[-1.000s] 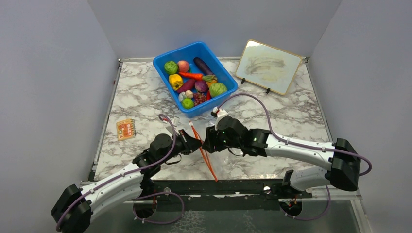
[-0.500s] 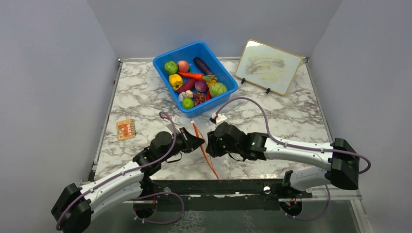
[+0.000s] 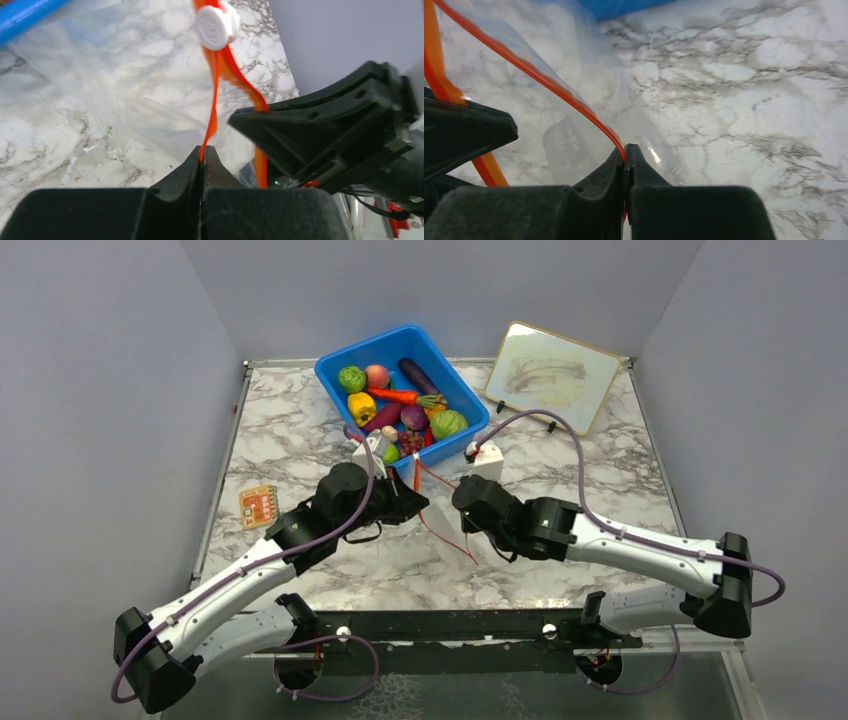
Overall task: Place the food in the zip-top bag and seal the zipper
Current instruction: Open the zipper of the food storage bag.
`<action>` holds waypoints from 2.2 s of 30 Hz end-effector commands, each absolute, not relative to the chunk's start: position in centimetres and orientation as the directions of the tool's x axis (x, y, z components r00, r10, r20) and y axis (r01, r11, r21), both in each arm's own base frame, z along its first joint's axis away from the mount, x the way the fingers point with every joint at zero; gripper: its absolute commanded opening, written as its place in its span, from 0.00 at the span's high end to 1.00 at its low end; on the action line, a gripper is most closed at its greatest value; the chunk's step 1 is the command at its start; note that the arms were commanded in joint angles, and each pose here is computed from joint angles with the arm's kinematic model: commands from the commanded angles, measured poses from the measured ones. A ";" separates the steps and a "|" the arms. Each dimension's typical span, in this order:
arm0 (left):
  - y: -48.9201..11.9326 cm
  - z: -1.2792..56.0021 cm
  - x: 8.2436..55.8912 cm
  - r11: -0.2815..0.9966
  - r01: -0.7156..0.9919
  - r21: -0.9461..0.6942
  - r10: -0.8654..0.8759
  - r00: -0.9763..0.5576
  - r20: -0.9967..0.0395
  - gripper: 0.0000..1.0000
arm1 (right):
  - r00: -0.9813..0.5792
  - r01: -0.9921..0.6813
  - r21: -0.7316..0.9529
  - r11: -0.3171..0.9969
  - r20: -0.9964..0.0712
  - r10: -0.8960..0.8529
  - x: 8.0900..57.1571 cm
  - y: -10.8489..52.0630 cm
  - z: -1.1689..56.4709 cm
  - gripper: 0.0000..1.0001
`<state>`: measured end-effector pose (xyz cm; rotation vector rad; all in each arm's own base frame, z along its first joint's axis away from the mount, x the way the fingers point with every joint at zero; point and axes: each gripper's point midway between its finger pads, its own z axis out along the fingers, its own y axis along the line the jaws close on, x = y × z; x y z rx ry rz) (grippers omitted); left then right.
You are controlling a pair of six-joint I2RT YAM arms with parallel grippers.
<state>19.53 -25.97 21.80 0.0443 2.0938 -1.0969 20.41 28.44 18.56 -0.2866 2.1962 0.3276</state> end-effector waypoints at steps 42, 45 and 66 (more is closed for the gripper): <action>-29.5 21.4 24.5 0.746 0.355 -0.563 -0.156 -0.729 -0.666 0.44 | -0.441 -0.231 0.313 0.921 -0.878 0.187 23.7 28.7 25.4 0.99; -26.6 21.7 26.0 0.841 0.292 -0.455 -0.164 -0.664 -0.730 0.81 | -0.445 -0.153 0.207 0.966 -0.887 0.120 23.9 26.4 24.0 0.99; -25.1 25.7 24.1 0.801 0.467 -0.374 -0.026 -0.598 -0.801 1.00 | -0.618 -0.314 0.386 0.867 -0.777 0.122 21.2 27.0 21.6 0.82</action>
